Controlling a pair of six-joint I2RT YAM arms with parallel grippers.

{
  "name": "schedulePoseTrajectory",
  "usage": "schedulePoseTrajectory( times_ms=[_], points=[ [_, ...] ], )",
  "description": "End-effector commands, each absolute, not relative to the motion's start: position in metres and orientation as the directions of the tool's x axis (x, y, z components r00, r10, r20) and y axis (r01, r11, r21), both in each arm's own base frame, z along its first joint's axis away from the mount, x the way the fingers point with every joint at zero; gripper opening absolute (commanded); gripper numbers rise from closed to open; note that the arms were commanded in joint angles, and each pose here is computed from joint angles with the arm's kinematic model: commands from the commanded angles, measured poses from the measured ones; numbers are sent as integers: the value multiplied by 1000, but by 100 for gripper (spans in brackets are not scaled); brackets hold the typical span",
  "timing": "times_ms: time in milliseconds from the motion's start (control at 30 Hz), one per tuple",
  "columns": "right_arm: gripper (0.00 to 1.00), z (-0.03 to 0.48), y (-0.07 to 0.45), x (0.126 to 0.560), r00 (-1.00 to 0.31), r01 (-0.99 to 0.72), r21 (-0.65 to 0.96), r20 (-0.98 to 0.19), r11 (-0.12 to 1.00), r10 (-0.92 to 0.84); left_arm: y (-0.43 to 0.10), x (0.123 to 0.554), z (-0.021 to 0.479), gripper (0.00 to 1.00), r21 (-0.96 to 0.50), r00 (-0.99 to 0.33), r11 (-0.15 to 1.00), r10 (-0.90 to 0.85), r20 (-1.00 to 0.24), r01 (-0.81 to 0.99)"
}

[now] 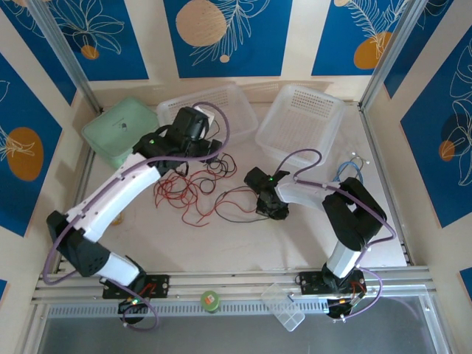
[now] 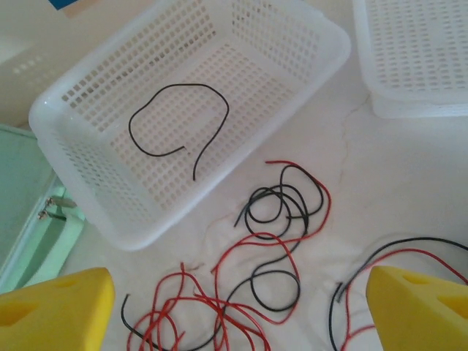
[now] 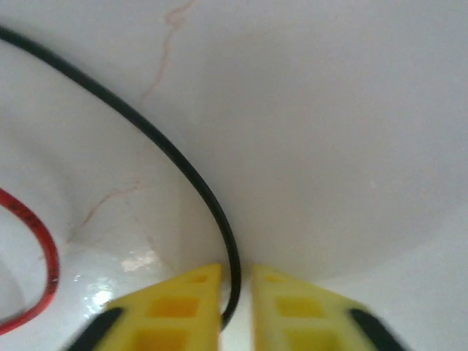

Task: Untangle the cables

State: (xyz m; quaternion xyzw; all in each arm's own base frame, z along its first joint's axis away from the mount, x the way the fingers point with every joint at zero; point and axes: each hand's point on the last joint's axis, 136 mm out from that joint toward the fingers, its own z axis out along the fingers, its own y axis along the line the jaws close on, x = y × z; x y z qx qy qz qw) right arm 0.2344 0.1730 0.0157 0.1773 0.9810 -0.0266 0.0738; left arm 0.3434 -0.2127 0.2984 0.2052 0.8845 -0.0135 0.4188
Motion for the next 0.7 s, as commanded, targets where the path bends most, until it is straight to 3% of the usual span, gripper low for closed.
schedulePoseTrajectory(
  times_ms=[0,167,300,400,533,667],
  points=[
    [0,8,173,237,-924,357,-25,-156,934,350,-214,318,312,88,59,-562,917,291,-774,394],
    [0,26,153,241,-917,350,-30,-214,936,336,-202,287,304,88,23,-593,911,287,-752,411],
    [0,69,139,251,-905,281,9,-331,960,268,-199,273,296,88,-9,-604,904,277,-747,426],
    [0,113,140,258,-880,154,74,-442,985,171,-205,268,290,88,-44,-601,891,267,-753,452],
    [0,166,162,260,-823,-146,169,-568,975,-25,-221,266,283,87,-81,-595,866,268,-758,493],
    [0,207,172,249,-737,-373,123,-641,919,-213,-244,266,279,86,-83,-565,823,309,-765,562]
  ],
)
